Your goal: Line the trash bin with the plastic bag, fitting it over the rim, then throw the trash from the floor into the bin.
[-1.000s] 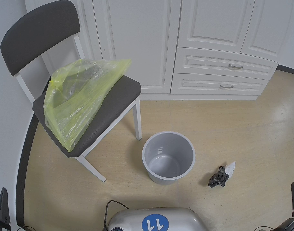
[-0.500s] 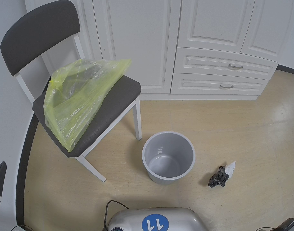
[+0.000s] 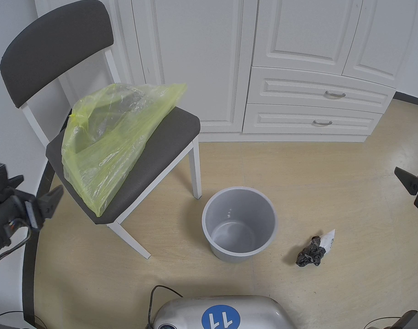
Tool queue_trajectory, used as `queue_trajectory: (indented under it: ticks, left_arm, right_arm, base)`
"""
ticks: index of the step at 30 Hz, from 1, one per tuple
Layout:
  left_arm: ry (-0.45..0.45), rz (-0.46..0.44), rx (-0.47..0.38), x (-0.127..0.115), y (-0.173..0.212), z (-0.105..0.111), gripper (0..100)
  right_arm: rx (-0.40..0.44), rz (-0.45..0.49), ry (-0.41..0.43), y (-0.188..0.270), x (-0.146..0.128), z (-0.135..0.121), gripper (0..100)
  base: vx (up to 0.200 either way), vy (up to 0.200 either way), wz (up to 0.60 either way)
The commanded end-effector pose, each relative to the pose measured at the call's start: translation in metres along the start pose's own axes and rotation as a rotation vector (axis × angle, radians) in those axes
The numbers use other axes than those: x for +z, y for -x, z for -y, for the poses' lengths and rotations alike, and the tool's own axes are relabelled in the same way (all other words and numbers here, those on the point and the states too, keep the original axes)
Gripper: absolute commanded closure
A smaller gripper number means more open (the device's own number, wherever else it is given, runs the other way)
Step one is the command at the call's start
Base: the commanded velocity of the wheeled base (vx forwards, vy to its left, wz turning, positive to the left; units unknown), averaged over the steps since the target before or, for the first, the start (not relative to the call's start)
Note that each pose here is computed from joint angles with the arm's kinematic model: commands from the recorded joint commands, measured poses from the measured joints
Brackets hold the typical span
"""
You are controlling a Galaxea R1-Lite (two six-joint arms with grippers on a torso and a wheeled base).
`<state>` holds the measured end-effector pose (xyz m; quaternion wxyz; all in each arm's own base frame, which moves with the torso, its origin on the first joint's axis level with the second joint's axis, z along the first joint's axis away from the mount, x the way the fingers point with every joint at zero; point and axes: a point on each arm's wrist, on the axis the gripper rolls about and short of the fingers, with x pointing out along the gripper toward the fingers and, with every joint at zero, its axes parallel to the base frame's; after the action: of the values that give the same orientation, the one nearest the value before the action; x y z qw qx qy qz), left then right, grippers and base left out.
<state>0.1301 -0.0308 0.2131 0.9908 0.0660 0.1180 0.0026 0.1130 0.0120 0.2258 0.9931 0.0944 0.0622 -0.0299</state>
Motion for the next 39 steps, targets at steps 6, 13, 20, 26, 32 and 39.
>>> queue_trajectory:
  ticks: [6,13,20,26,32,39]
  left_arm:
    - [-0.31,-0.196,0.086,-0.016,-0.089,0.072,0]
    - [-0.387,-0.226,0.069,-0.023,-0.098,0.081,0]
    - [-0.449,-0.289,0.103,-0.035,-0.118,0.09,0]
    - [-0.497,-0.3,0.147,-0.031,-0.128,0.083,0]
    - [-0.489,-0.295,0.201,-0.021,-0.139,0.07,0]
    - [-0.467,-0.277,0.26,-0.017,-0.145,0.055,0]
  right_arm:
    - [-0.011,-0.047,-0.036,-0.035,-0.004,-0.017,0]
    - [-0.014,-0.069,-0.027,-0.04,-0.008,-0.017,0]
    - [-0.016,-0.074,-0.022,-0.039,-0.009,-0.017,0]
    - [-0.016,-0.076,-0.022,-0.039,-0.009,-0.017,0]
    - [-0.015,-0.072,-0.023,-0.038,-0.009,-0.017,0]
    - [-0.017,-0.056,-0.026,-0.036,-0.006,-0.016,0]
  base:
    - [0.0,0.0,0.0]
    - [0.0,0.0,0.0]
    - [0.0,0.0,0.0]
    - [0.0,0.0,0.0]
    - [0.0,0.0,0.0]
    - [0.0,0.0,0.0]
